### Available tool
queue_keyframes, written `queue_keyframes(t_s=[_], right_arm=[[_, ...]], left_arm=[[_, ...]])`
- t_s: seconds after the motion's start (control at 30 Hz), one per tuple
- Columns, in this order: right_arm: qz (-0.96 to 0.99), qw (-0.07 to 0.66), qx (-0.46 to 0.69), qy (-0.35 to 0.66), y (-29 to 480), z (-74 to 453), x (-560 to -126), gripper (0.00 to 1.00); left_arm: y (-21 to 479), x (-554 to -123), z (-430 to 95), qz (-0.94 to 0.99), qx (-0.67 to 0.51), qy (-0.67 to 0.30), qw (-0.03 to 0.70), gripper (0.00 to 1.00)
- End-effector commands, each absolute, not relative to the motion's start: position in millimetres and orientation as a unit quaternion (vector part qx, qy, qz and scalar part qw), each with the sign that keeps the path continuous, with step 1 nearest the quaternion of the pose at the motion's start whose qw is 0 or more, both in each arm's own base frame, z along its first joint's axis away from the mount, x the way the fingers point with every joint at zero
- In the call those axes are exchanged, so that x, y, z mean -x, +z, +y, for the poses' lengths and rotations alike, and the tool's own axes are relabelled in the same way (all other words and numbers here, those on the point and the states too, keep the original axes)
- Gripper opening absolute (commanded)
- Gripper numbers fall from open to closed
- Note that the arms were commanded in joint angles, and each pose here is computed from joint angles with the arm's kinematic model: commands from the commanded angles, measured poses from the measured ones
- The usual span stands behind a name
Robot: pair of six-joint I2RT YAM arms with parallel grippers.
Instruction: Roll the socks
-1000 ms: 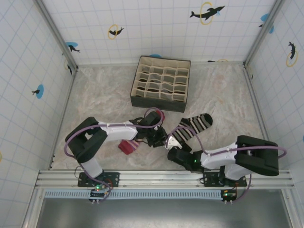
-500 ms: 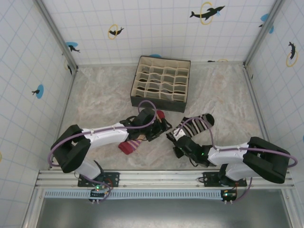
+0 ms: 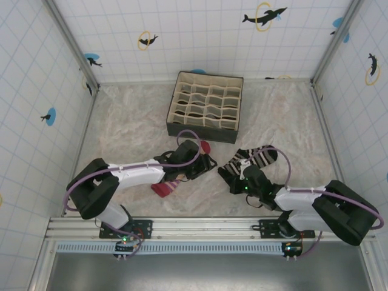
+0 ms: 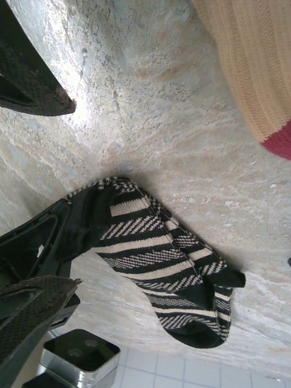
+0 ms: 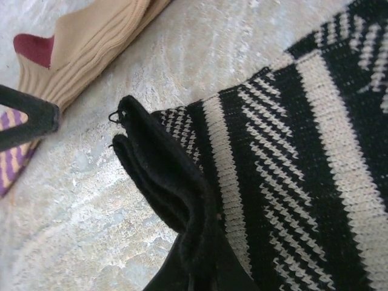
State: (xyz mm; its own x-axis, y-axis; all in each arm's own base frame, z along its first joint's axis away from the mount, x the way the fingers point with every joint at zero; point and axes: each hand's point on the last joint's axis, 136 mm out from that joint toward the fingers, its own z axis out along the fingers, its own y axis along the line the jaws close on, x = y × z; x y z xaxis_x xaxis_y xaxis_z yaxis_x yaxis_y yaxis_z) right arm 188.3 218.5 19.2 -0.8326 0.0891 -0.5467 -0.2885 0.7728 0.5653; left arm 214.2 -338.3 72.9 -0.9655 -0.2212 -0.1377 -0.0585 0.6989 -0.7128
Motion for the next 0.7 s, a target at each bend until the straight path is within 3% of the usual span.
queue_keyframes(t_s=[0.0, 0.17, 0.43, 0.67], right_arm=[[0.907, 0.222, -0.031, 0.355, 5, 208, -176, 0.00], [0.909, 0.171, -0.130, 0.357, -9, 193, -172, 0.00], [0.906, 0.108, -0.197, 0.358, -25, 189, -160, 0.00], [0.907, 0.105, -0.222, 0.342, -30, 183, -158, 0.00]], left_arm=[[67, -212, -344, 0.919, 0.046, -0.372, 0.122, 0.68], [68, -211, -355, 0.920, 0.029, -0.370, 0.127, 0.64], [71, -211, -368, 0.913, -0.027, -0.381, 0.141, 0.56], [74, -203, -360, 0.906, -0.046, -0.392, 0.150, 0.52]])
